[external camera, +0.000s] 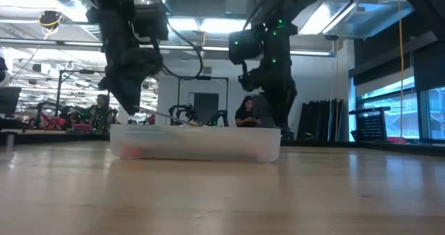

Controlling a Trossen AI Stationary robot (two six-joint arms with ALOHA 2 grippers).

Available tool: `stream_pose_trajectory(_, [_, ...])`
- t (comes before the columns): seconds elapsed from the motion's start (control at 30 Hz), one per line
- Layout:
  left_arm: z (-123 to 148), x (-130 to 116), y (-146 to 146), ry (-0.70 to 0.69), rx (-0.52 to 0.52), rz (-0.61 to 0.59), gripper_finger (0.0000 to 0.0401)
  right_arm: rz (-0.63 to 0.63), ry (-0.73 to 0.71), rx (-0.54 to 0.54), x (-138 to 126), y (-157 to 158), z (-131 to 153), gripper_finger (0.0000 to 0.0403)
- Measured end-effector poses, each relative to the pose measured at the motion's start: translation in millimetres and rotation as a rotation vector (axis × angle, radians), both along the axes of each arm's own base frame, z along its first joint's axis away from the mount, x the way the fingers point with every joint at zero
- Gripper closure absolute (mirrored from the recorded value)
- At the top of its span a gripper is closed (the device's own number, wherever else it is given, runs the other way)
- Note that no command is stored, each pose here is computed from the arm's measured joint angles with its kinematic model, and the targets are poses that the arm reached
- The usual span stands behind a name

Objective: Pack school essentials
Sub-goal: Close the supply box lid

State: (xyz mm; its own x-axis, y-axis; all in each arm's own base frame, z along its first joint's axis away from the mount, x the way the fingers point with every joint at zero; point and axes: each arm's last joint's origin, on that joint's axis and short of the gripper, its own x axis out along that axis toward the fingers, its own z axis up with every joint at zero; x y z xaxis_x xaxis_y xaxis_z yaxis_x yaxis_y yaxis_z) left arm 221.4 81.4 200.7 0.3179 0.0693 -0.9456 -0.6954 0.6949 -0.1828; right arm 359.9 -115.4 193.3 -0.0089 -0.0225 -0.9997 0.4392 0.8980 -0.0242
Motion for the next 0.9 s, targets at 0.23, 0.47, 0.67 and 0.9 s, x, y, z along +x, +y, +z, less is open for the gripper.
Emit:
stream_pose_trajectory(0.23, [-6.4,3.6,-0.3,-0.014,-0.105,-0.056,0.0315,0.047,-0.085,0.048,3.3,-0.1,-12.7,0.0238])
stream_pose_trajectory(0.47, [-4.8,9.1,-13.3,-0.084,-0.248,-0.160,0.0315,0.060,-0.128,0.080,3.2,-8.2,-13.6,0.0238])
stream_pose_trajectory(0.67, [-7.4,18.1,-32.1,-0.097,-0.224,-0.323,0.0315,0.051,-0.148,0.077,2.5,-15.4,-13.4,0.0238])
stream_pose_trajectory(0.9, [-11.3,27.2,-47.7,-0.102,-0.175,-0.407,0.0315,0.053,-0.155,0.086,1.6,-19.4,-17.5,0.0238])
